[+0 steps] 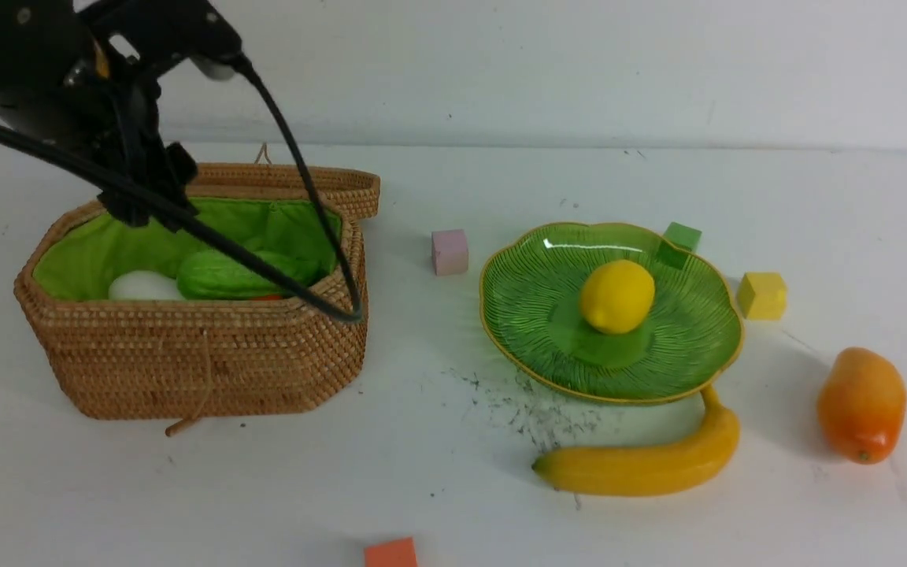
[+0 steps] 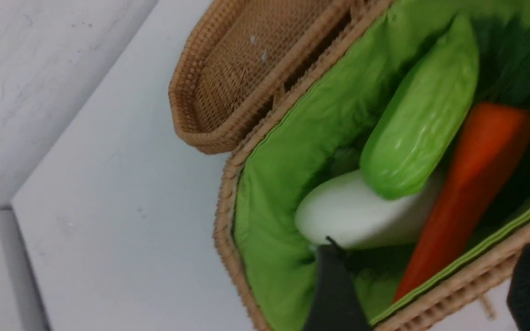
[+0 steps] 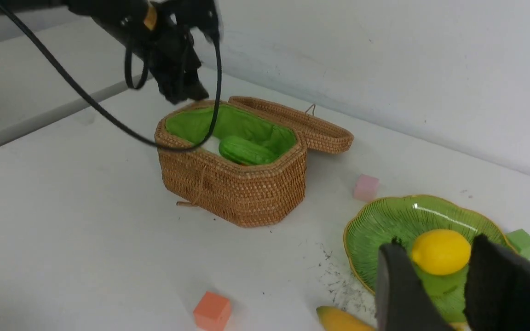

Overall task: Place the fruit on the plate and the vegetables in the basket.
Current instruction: Use the right arm to grab a banana and put it into the right plate

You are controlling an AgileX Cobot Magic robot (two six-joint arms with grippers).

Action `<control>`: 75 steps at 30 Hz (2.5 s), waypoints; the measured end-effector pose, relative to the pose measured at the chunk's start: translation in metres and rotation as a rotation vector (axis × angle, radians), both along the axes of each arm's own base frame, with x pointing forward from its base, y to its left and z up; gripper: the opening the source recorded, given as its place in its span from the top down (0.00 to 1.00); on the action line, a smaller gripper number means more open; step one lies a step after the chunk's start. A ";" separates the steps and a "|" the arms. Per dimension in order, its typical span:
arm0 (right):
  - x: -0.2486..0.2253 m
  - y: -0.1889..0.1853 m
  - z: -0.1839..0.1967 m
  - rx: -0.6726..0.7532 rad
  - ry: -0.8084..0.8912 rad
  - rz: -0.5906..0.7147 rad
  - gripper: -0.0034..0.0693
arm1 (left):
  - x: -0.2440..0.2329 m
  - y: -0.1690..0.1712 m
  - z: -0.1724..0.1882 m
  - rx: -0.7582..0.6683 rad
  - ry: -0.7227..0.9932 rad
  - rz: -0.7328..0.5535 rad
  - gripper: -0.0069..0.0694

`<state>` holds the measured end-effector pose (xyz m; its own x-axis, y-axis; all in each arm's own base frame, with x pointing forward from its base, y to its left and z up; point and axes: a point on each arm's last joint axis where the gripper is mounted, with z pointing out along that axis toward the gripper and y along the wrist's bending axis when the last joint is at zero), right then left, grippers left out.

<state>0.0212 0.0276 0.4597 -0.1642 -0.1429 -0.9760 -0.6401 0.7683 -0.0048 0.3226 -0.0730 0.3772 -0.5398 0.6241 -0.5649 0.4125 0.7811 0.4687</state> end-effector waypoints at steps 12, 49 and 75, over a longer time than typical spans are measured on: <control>0.048 0.034 -0.017 -0.173 0.287 0.039 0.63 | -0.135 0.010 0.081 -0.630 -0.136 0.031 0.93; 0.241 0.133 -0.195 -0.950 0.623 0.341 0.47 | -0.297 0.029 -0.058 -0.924 -0.215 -0.251 0.93; 0.295 0.153 -0.295 -1.148 0.515 0.431 0.29 | -0.299 0.028 -0.060 -0.911 -0.192 -0.263 0.93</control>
<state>0.3161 0.1805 0.1644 -0.2097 -0.9718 -0.1079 -0.9540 0.2276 -0.1953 0.0241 -0.0452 0.3170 -0.2937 -0.0089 -0.9558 0.6058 0.7718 -0.1934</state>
